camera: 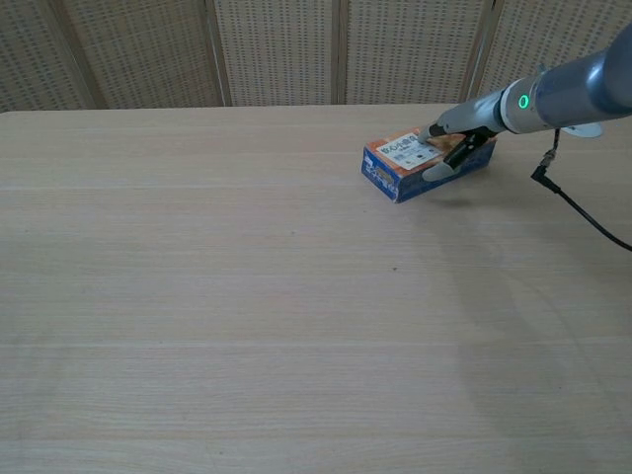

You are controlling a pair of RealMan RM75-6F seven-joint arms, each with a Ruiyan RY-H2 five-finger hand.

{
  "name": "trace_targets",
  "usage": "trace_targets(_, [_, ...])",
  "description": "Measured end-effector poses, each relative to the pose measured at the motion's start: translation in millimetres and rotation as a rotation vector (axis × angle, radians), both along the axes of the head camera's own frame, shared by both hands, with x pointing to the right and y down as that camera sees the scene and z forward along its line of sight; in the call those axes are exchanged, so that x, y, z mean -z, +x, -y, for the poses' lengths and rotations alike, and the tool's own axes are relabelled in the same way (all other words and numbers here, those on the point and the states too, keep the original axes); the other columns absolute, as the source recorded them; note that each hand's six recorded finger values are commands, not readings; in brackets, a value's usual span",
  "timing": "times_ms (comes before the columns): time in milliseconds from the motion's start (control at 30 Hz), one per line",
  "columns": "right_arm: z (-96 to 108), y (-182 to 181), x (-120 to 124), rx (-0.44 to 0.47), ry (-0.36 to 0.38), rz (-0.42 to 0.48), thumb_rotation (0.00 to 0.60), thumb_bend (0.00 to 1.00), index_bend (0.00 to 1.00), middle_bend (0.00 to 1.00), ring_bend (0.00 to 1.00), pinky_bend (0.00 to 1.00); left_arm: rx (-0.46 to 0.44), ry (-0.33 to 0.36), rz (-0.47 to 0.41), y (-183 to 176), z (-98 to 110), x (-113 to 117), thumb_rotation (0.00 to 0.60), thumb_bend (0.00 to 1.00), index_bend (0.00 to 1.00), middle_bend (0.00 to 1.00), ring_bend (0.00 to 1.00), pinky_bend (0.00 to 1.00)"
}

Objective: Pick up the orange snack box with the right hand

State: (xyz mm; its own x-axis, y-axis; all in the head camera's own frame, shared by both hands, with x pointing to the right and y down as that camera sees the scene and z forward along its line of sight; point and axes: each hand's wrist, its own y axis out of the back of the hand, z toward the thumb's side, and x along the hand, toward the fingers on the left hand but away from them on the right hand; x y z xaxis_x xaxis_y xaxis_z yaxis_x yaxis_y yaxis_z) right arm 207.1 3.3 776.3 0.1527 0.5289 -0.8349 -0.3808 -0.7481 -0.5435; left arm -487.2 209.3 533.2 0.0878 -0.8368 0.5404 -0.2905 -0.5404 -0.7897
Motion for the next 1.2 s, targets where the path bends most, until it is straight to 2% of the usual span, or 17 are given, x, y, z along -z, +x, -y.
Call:
trace_targets(300, [-34.0, 33.2, 25.8, -0.005, -0.014, -0.026, 0.198, 0.33, 0.0, 0.0, 0.0, 0.0, -0.048, 0.008, -0.042, 11.4, 7.5, -5.7, 0.6, 0.0, 0.1, 0.0, 0.0, 0.0])
trace_targets(567, [-73.0, 98.7, 71.0, -0.116, 0.02, -0.101, 0.196, 0.33, 0.0, 0.0, 0.0, 0.0, -0.084, 0.022, -0.08, 21.5, 11.9, -8.1, 0.6, 0.0, 0.1, 0.0, 0.0, 0.0])
trace_targets(667, [-77.6, 117.1, 89.7, -0.132, 0.053, -0.117, 0.196, 0.33, 0.0, 0.0, 0.0, 0.0, -0.094, 0.027, -0.087, 24.5, 12.3, -7.4, 0.6, 0.0, 0.1, 0.0, 0.0, 0.0])
trace_targets(800, [-73.8, 112.1, 102.3, -0.088, 0.102, -0.089, 0.2, 0.33, 0.0, 0.0, 0.0, 0.0, -0.097, 0.036, -0.09, 26.2, 9.6, -3.9, 0.6, 0.0, 0.1, 0.0, 0.0, 0.0])
trace_targets(867, [-70.2, 103.7, 106.2, -0.043, 0.128, -0.068, 0.229, 0.33, 0.0, 0.0, 0.0, 0.0, -0.09, 0.039, -0.088, 24.7, 6.9, -2.1, 0.6, 0.0, 0.09, 0.0, 0.0, 0.0])
trace_targets(900, [-68.5, 99.4, 107.3, -0.02, 0.138, -0.06, 0.265, 0.33, 0.0, 0.0, 0.0, 0.0, -0.083, 0.038, -0.086, 23.0, 4.5, -1.1, 0.6, 0.0, 0.09, 0.0, 0.0, 0.0])
trace_targets(1033, [-58.7, 80.4, 103.6, 0.072, 0.165, -0.04, 0.486, 0.36, 0.0, 0.0, 0.0, 0.0, -0.068, 0.033, -0.072, 17.5, -1.8, 1.6, 0.6, 0.0, 0.09, 0.0, 0.0, 0.0])
trace_targets(1100, [-54.8, 73.9, 98.0, 0.099, 0.165, -0.041, 0.525, 0.37, 0.0, 0.0, 0.0, 0.0, -0.061, 0.035, -0.065, 14.9, -3.7, 3.9, 0.6, 0.0, 0.09, 0.0, 0.0, 0.0])
trace_targets(1200, [-49.3, 61.0, 86.9, 0.139, 0.16, -0.04, 0.539, 0.37, 0.0, 0.0, 0.0, 0.0, -0.047, 0.039, -0.056, 10.9, -5.7, 6.7, 0.6, 0.0, 0.09, 0.0, 0.0, 0.0])
